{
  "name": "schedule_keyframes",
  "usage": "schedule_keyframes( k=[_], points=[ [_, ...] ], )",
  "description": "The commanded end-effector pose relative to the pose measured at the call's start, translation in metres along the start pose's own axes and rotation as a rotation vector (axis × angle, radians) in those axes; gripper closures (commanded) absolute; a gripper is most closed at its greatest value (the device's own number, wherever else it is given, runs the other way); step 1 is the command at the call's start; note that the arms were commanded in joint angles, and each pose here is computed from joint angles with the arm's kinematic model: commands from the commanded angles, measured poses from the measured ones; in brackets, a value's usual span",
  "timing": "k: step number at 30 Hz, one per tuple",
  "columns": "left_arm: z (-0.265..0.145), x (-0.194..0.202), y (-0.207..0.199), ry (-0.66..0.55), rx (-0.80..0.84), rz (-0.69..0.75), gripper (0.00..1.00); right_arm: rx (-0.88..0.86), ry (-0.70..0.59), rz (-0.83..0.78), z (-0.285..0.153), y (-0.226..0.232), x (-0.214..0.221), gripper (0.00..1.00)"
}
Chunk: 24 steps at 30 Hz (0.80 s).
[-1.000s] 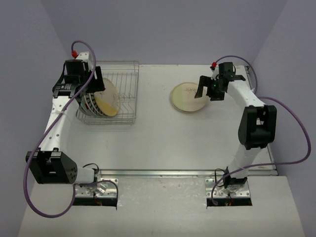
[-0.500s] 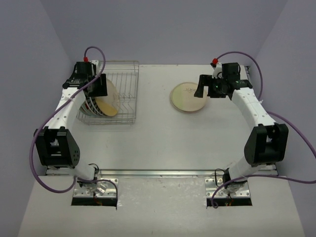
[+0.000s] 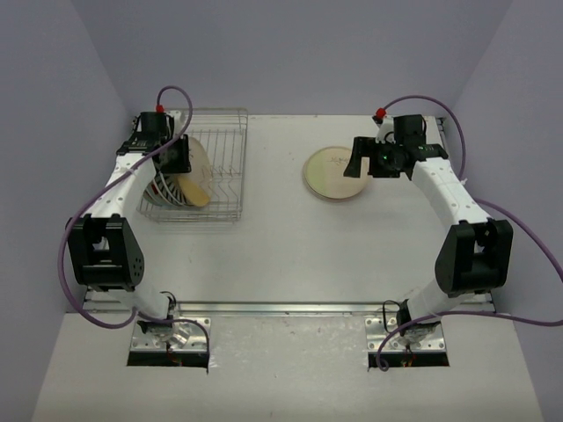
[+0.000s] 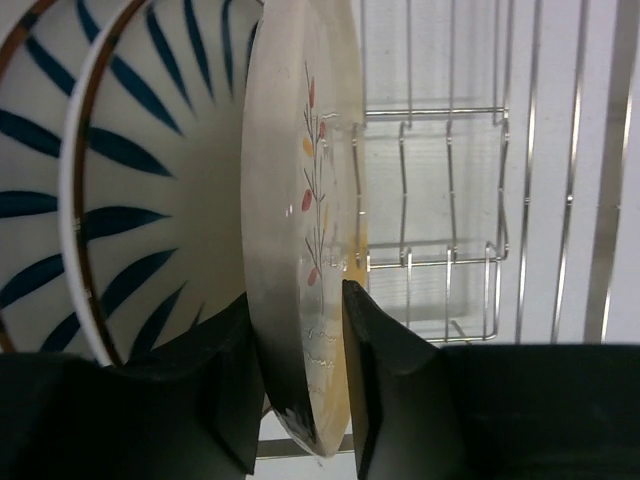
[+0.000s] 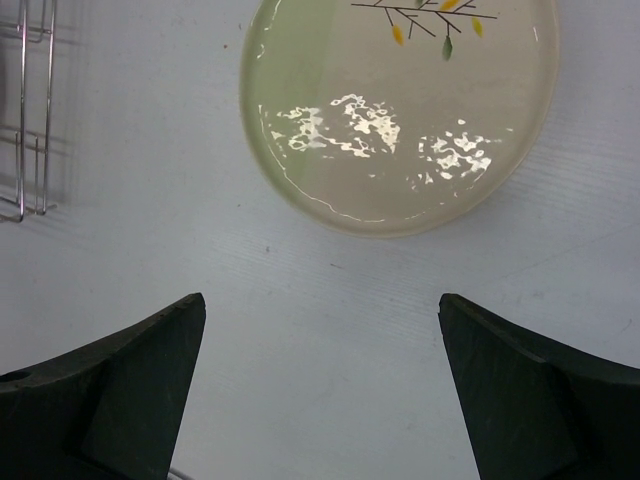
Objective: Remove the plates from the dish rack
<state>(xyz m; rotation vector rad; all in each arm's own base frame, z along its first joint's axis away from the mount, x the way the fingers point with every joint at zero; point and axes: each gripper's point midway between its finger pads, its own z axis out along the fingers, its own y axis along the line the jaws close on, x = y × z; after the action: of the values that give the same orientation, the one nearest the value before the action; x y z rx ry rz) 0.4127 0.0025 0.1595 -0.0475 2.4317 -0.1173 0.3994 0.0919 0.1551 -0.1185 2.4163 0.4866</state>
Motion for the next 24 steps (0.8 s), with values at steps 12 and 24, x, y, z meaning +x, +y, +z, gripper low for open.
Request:
schedule_keyframes(
  k=[12,24],
  points=[
    [-0.048,-0.073,-0.026,-0.193,0.109,0.000,1.00,-0.071,-0.068,-0.012,-0.021,0.020,-0.013,0.01],
    [-0.170,-0.140,-0.090,-0.458,0.415,0.050,1.00,-0.359,-0.163,-0.051,-0.047,0.075,-0.023,0.02]
  ],
)
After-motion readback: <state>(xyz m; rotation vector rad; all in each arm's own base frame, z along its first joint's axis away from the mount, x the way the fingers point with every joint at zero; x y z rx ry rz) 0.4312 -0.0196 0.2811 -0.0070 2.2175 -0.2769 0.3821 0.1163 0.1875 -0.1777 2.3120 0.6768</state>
